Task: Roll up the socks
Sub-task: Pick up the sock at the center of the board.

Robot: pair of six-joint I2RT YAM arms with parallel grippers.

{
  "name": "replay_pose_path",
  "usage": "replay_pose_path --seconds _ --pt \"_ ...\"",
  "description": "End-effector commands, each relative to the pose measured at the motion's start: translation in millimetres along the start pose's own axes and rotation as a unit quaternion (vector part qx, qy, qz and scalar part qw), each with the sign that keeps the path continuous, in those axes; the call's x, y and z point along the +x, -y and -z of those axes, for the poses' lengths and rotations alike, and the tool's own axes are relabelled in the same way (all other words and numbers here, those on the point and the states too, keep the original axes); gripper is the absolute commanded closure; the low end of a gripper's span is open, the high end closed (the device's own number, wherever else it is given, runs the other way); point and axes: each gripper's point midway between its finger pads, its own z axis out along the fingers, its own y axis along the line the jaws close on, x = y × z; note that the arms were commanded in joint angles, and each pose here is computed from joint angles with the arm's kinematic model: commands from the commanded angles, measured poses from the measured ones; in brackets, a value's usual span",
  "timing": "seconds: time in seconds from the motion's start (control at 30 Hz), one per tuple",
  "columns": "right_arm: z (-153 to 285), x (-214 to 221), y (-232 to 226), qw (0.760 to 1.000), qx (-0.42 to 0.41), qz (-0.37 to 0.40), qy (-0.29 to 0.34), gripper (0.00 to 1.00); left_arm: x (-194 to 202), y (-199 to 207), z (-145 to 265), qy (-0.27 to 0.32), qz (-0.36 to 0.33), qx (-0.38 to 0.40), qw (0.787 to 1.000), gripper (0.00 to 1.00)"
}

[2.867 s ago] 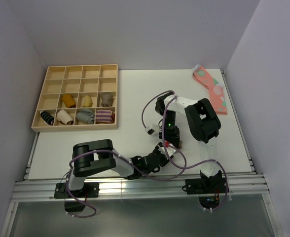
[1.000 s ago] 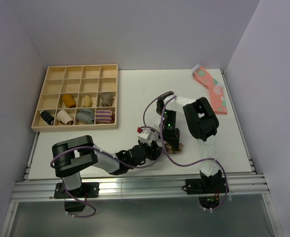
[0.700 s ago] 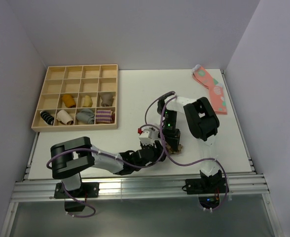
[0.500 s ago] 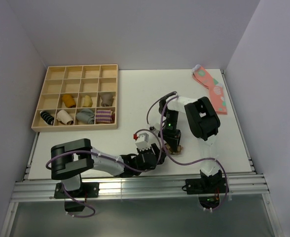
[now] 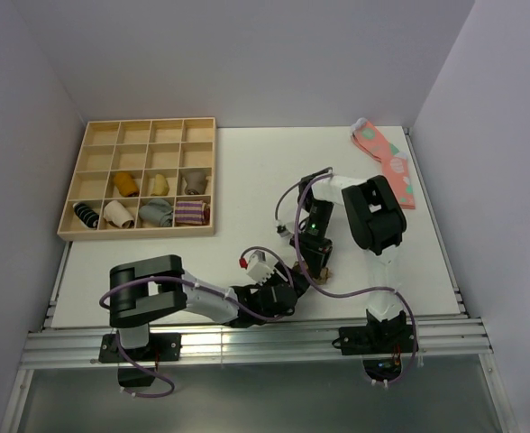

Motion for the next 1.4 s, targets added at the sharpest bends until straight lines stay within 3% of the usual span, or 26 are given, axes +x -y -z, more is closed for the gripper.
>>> replay_pose_path --seconds 0.0,0.5,0.9,1.37 --pt "-8 -33 27 0.996 0.027 0.036 0.072 0.75 -10 -12 -7 0.036 0.066 -0.014 0.997 0.34" --pt "-2 -31 15 0.993 -0.049 0.017 0.105 0.78 -28 -31 -29 0.081 0.156 -0.027 0.984 0.34" --pt "4 -20 -16 0.986 -0.128 0.029 0.102 0.78 -47 -31 -31 0.116 0.167 -0.016 0.979 0.35" --pt "2 -12 -23 0.984 -0.142 0.028 0.107 0.78 -73 -30 -24 0.164 0.161 0.011 0.973 0.37"
